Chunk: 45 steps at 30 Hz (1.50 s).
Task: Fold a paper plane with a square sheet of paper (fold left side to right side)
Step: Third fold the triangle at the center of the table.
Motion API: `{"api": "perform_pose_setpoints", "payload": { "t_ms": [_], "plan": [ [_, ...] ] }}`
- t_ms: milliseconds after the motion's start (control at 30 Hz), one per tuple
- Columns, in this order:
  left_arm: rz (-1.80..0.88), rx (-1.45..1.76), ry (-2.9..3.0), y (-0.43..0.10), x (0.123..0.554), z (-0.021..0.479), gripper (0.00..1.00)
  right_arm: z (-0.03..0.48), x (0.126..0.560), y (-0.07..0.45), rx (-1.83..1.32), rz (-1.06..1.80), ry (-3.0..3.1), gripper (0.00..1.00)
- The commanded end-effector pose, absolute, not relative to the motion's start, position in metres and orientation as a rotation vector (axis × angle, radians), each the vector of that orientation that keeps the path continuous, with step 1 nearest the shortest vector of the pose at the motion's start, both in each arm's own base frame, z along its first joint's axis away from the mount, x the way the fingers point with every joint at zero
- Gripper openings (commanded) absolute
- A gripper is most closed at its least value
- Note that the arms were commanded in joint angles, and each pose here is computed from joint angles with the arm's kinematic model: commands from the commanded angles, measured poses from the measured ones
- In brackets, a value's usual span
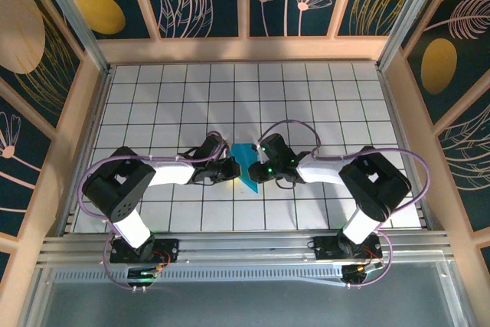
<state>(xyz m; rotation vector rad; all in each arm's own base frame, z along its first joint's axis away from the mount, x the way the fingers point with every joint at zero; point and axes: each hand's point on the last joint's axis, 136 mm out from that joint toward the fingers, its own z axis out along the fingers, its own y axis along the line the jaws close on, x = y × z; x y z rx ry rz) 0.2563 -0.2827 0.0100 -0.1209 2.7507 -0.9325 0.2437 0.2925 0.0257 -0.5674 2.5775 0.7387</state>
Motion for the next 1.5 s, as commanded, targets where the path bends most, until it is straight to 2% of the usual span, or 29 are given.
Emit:
{"api": "perform_pose_setpoints", "payload": {
  "t_ms": [0, 167, 300, 367, 533, 633, 1467],
  "plan": [
    [-0.700, -0.193, 2.905, -0.249, 0.232, -0.037, 0.11, 0.053, 0.257, 0.291, -0.521, 0.738, 2.524, 0.29],
    [-0.699, -0.194, 2.903, -0.249, 0.233, -0.037, 0.11, 0.067, 0.256, 0.277, -0.467, 0.724, 2.524, 0.41],
    [-0.702, -0.193, 2.898, -0.250, 0.234, -0.035, 0.11, 0.079, 0.243, 0.269, -0.426, 0.776, 2.535, 0.43],
    [-0.698, -0.193, 2.899, -0.249, 0.234, -0.035, 0.11, 0.086, 0.231, 0.271, -0.420, 0.865, 2.540, 0.37],
    [-0.696, -0.191, 2.893, -0.250, 0.236, -0.034, 0.11, 0.088, 0.194, 0.285, -0.397, 1.132, 2.619, 0.09],
    [-0.690, -0.193, 2.893, -0.250, 0.237, -0.034, 0.11, 0.080, 0.180, 0.293, -0.410, 1.165, 2.656, 0.01],
    [-0.691, -0.181, 2.881, -0.253, 0.242, -0.029, 0.11, 0.029, 0.180, 0.290, -0.347, 1.077, 2.781, 0.00]
  ]
}}
